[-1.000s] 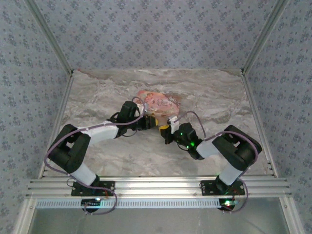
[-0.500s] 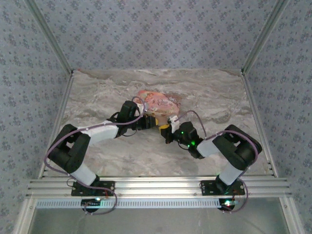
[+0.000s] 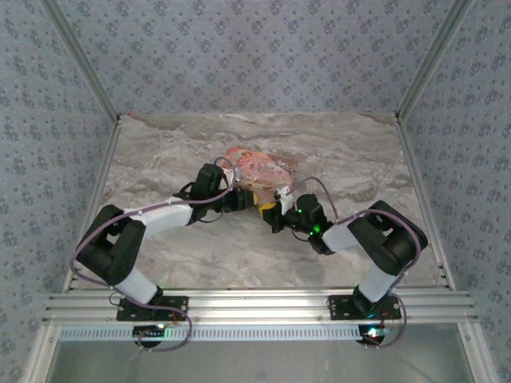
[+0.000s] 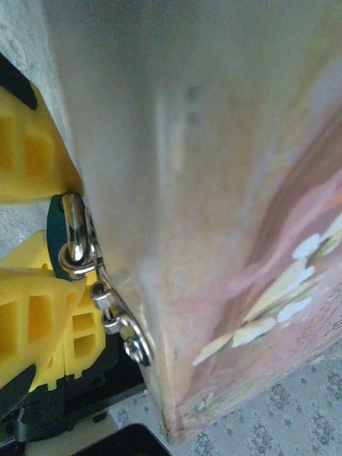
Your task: Unlock a padlock with a key
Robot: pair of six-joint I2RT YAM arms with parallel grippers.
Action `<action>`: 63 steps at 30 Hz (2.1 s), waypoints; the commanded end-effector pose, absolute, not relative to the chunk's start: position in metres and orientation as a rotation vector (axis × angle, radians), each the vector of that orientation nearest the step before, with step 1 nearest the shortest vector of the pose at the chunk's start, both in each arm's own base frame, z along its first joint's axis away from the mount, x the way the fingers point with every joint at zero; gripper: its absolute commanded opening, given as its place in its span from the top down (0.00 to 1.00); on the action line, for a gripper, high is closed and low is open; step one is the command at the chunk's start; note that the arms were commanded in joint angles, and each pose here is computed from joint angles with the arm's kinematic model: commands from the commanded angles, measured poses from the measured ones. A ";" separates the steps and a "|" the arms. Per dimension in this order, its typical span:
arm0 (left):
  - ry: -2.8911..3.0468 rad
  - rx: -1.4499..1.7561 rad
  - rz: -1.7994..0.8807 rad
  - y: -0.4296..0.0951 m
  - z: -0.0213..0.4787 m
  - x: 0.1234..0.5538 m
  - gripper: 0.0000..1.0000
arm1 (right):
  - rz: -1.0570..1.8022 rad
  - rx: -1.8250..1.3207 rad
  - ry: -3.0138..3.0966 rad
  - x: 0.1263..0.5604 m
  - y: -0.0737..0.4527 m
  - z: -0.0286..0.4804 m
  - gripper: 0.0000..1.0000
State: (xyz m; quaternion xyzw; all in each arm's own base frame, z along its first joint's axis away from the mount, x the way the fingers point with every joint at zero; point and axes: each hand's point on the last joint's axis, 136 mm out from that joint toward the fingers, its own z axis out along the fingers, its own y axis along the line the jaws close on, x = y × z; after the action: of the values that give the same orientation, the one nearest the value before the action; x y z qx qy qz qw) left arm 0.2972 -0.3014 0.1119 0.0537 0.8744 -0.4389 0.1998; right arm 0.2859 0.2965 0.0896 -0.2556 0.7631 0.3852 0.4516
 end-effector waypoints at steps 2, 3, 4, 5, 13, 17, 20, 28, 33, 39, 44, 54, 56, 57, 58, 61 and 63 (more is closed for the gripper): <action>2.382 0.275 -1.369 -0.320 0.142 0.281 0.79 | 0.975 -0.643 1.770 0.294 0.307 0.116 1.00; 2.384 0.274 -1.368 -0.320 0.142 0.282 0.79 | 0.972 -0.644 1.769 0.293 0.306 0.116 1.00; 2.386 0.273 -1.368 -0.320 0.141 0.281 0.79 | 0.969 -0.643 1.769 0.294 0.306 0.116 1.00; 2.386 0.274 -1.370 -0.320 0.141 0.281 0.79 | 0.968 -0.643 1.766 0.294 0.306 0.117 1.00; 2.387 0.270 -1.369 -0.320 0.142 0.282 0.79 | 0.962 -0.639 1.787 0.290 0.302 0.112 1.00; 2.386 0.262 -1.367 -0.320 0.142 0.283 0.78 | 0.959 -0.626 1.815 0.285 0.297 0.104 1.00; 2.385 0.256 -1.366 -0.320 0.142 0.283 0.78 | 0.957 -0.611 1.834 0.280 0.292 0.099 1.00; 2.386 0.253 -1.370 -0.320 0.143 0.284 0.78 | 0.957 -0.611 1.855 0.273 0.291 0.091 1.00; 2.386 0.259 -1.368 -0.320 0.143 0.284 0.78 | 0.950 -0.601 1.845 0.276 0.289 0.094 1.00; 2.390 0.266 -1.366 -0.320 0.143 0.283 0.78 | 0.956 -0.592 1.828 0.278 0.286 0.100 1.00; 2.395 0.262 -1.364 -0.320 0.142 0.283 0.78 | 0.965 -0.604 1.819 0.276 0.287 0.103 1.00; 2.398 0.269 -1.372 -0.321 0.142 0.283 0.78 | 0.965 -0.613 1.798 0.279 0.289 0.109 1.00; 2.398 0.275 -1.382 -0.322 0.144 0.282 0.78 | 0.956 -0.621 1.798 0.281 0.291 0.109 1.00; 2.400 0.277 -1.385 -0.322 0.144 0.281 0.78 | 0.954 -0.627 1.793 0.282 0.292 0.110 1.00; 2.401 0.283 -1.387 -0.322 0.144 0.280 0.78 | 0.949 -0.630 1.789 0.283 0.293 0.111 1.00; 2.412 0.293 -1.387 -0.321 0.143 0.277 0.78 | 0.930 -0.634 1.773 0.288 0.294 0.114 1.00; 2.415 0.298 -1.391 -0.321 0.144 0.275 0.78 | 0.916 -0.639 1.762 0.290 0.294 0.117 1.00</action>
State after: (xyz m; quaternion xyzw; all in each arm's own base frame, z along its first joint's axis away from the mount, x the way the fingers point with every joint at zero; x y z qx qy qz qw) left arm 0.2879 -0.3073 0.1143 0.0655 0.8727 -0.4498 0.1782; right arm 0.2765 0.2882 0.0918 -0.2560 0.7555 0.3828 0.4660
